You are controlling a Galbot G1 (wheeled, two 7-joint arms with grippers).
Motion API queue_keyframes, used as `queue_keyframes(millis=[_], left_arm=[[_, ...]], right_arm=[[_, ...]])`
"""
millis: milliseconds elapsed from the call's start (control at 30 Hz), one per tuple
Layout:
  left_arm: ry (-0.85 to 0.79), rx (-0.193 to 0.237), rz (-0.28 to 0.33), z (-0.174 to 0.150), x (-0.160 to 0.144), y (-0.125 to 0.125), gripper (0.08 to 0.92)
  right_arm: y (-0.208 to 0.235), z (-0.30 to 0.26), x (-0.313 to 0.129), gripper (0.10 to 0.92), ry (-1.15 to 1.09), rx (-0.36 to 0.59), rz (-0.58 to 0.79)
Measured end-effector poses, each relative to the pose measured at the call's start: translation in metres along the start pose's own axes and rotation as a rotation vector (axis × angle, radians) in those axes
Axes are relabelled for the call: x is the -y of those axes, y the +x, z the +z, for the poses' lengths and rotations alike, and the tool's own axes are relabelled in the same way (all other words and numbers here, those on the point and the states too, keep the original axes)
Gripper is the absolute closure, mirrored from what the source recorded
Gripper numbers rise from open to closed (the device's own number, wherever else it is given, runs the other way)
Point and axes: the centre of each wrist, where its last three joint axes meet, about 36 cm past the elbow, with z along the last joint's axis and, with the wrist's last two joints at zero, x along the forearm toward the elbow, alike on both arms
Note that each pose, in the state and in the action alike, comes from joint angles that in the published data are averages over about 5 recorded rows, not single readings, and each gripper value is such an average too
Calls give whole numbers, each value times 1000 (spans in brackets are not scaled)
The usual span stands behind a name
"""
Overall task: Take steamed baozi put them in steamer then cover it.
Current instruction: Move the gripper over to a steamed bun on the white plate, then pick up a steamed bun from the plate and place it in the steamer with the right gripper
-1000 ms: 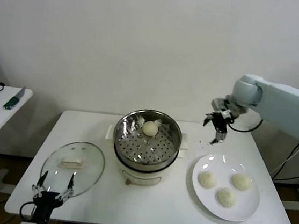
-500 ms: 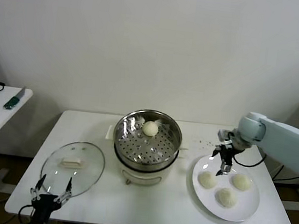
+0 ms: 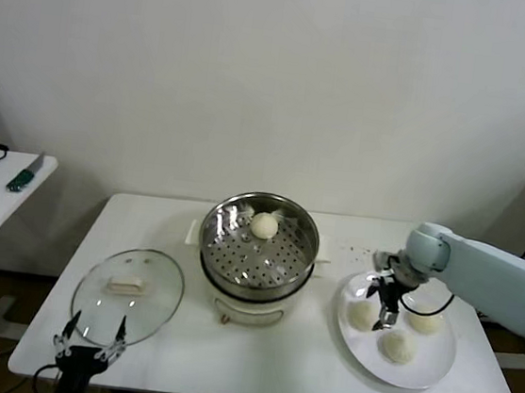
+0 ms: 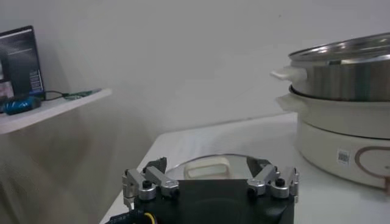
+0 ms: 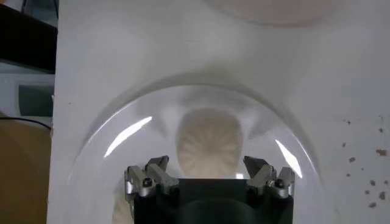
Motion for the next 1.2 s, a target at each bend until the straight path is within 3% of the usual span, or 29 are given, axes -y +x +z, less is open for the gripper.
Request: queue_keyframes(millis=[367, 567, 767, 1000, 1200], left_arm=[[-1, -4, 0, 2, -1, 2, 177], [-3, -4, 0, 2, -2, 2, 177], [-2, -4, 0, 2, -2, 2, 177], [0, 1, -1, -1, -2, 2, 177], [7, 1, -3, -4, 0, 5, 177]], right_arm=[[-13, 1, 1, 207, 16, -19, -1], [-15, 0, 1, 284, 16, -13, 0], [-11, 0, 2, 308, 6, 6, 10], [9, 5, 6, 318, -18, 41, 35], [54, 9, 18, 318, -41, 83, 77]])
